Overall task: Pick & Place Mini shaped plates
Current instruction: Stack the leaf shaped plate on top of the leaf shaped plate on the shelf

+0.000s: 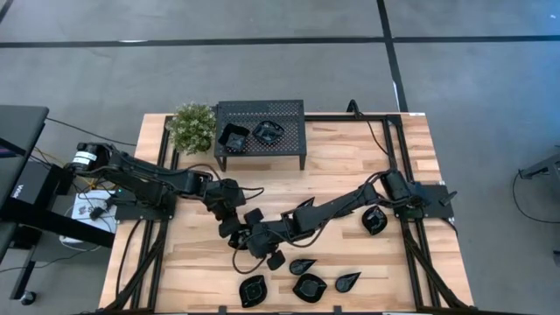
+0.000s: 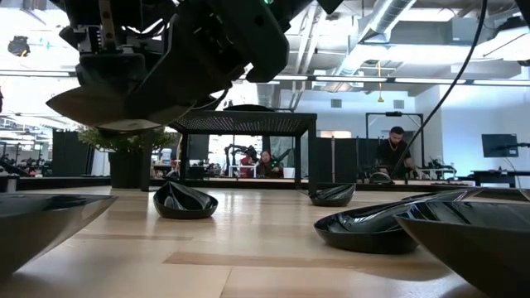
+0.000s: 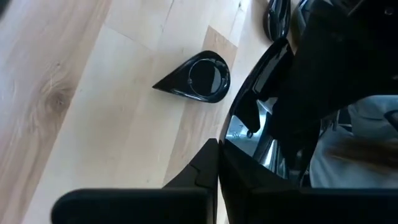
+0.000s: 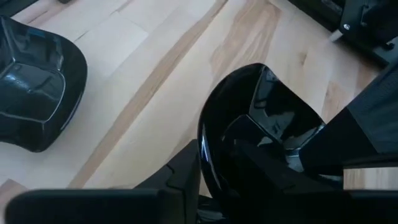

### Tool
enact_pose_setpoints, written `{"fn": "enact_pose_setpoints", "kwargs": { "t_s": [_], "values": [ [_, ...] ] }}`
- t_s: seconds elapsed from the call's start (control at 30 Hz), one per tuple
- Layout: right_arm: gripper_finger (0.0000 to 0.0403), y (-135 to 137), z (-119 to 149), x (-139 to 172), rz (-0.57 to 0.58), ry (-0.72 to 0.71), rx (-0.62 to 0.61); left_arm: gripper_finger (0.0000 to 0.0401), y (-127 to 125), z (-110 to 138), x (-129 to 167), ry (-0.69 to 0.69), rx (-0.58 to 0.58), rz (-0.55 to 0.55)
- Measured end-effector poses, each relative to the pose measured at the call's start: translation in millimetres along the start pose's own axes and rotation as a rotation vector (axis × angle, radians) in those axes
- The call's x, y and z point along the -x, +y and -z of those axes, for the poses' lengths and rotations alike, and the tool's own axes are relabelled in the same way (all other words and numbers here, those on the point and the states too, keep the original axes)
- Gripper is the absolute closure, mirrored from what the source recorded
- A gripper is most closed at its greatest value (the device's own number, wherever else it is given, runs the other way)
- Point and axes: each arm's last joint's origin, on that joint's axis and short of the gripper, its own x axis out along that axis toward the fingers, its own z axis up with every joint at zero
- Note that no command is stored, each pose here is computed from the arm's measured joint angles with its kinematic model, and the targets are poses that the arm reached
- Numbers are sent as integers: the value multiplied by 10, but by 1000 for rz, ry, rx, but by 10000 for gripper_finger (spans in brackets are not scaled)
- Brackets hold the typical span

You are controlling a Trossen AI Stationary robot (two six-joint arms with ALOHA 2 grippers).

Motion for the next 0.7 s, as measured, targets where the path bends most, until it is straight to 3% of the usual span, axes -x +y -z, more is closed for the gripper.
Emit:
{"fn": "enact_pose_setpoints", "kwargs": {
  "t_s": [0.37,0.7],
  "values": [
    [394,-10,6,-1,0,2,-1,375,2,-15,1,-25,-14,-15],
    [389,21,1,3,-17,3,-8,305,-11,-44,19,-82,-24,-40]
  ]
}}
